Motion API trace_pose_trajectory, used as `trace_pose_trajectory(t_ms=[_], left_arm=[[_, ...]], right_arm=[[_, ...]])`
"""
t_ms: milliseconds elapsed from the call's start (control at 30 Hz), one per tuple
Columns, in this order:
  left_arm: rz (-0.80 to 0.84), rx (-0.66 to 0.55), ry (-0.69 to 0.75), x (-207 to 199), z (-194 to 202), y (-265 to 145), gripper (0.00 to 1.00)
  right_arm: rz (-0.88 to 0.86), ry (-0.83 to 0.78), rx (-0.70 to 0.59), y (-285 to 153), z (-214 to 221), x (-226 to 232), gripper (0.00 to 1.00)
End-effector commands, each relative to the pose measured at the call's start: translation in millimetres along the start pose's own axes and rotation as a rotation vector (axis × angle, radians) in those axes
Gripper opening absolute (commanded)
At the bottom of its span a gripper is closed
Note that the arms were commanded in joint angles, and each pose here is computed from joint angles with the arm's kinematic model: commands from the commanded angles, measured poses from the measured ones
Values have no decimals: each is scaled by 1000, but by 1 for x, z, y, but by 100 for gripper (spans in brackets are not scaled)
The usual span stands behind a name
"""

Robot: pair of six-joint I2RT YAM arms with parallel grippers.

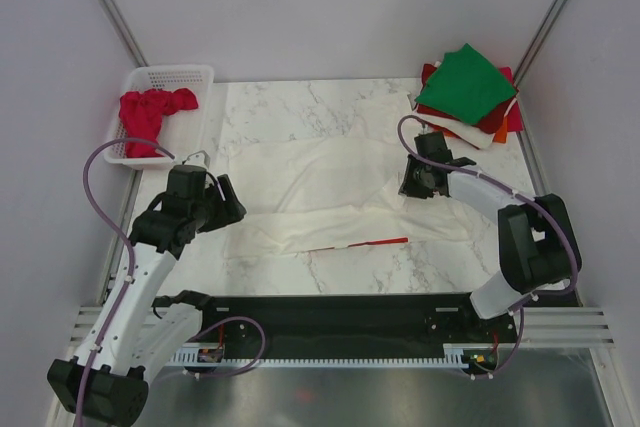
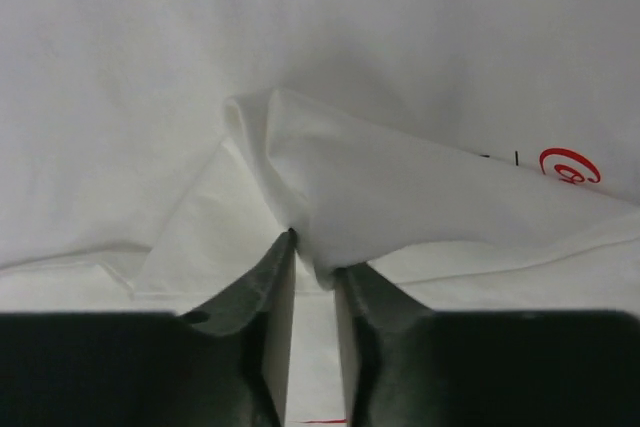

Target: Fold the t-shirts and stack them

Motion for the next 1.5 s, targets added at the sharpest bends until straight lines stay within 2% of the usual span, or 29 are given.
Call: trace_pose_trajectory(t_ms=[0, 33, 67, 100, 400, 567, 600, 633, 667, 700, 733, 767, 867, 933, 1100, 1200, 1233, 1467], left_arm=[[30, -31, -9, -7, -7, 1, 69], [28, -31, -8, -6, -7, 1, 69], [28, -29, -8, -6, -6, 2, 68], [26, -30, -8, -6, -7, 2, 68], [16, -26, -6, -5, -6, 3, 67], [17, -25, -4, -6, -6, 4, 67], [15, -25, -3, -5, -6, 4, 67], [16, -24, -4, -6, -6, 4, 67], [16, -28, -4, -6, -6, 3, 67], [16, -26, -6, -6, -6, 4, 67], [18, -25, -3, -7, -6, 3, 67], [16, -24, -2, -6, -5, 4, 67], [15, -20, 1, -7, -5, 5, 67], [14, -16, 3, -7, -4, 5, 67], [15, -10, 3, -7, -4, 6, 66], [15, -11, 3, -7, -4, 6, 66], [14, -11, 2, -7, -4, 6, 66], [16, -13, 3, -7, -4, 6, 66]], right_arm=[[-31, 5, -41, 5, -14, 10, 21], [-27, 7, -50, 5, -18, 10, 14], [-4, 9, -73, 3, -26, 9, 3], [4, 16, -85, 3, -31, 9, 0], [142, 133, -203, 5, -90, -6, 0], [217, 200, -205, 25, -105, -17, 3], [223, 207, -197, 28, -105, -19, 8], [227, 211, -188, 32, -105, -22, 18], [230, 213, -168, 39, -102, -24, 51], [230, 215, -159, 41, -101, -25, 70], [231, 211, -149, 44, -98, -26, 82], [229, 210, -139, 45, -95, -27, 91], [221, 202, -151, 36, -91, -28, 95], [210, 199, -172, 27, -91, -28, 95], [58, 191, -198, 0, -74, -15, 90], [1, 195, -161, 2, -52, -13, 81], [3, 195, -150, 8, -45, -15, 75], [-44, 193, -80, 30, -26, -12, 54]])
Point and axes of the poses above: each gripper's point midway between its finger pads, its own y axis out along the fingers, its own x axis along the line the jaws close on, z = x × y, the point moved 6 cm from there along -y, back along the fingers, and after that the axes turned 7 degrees about -y, right-handed, at the moved point
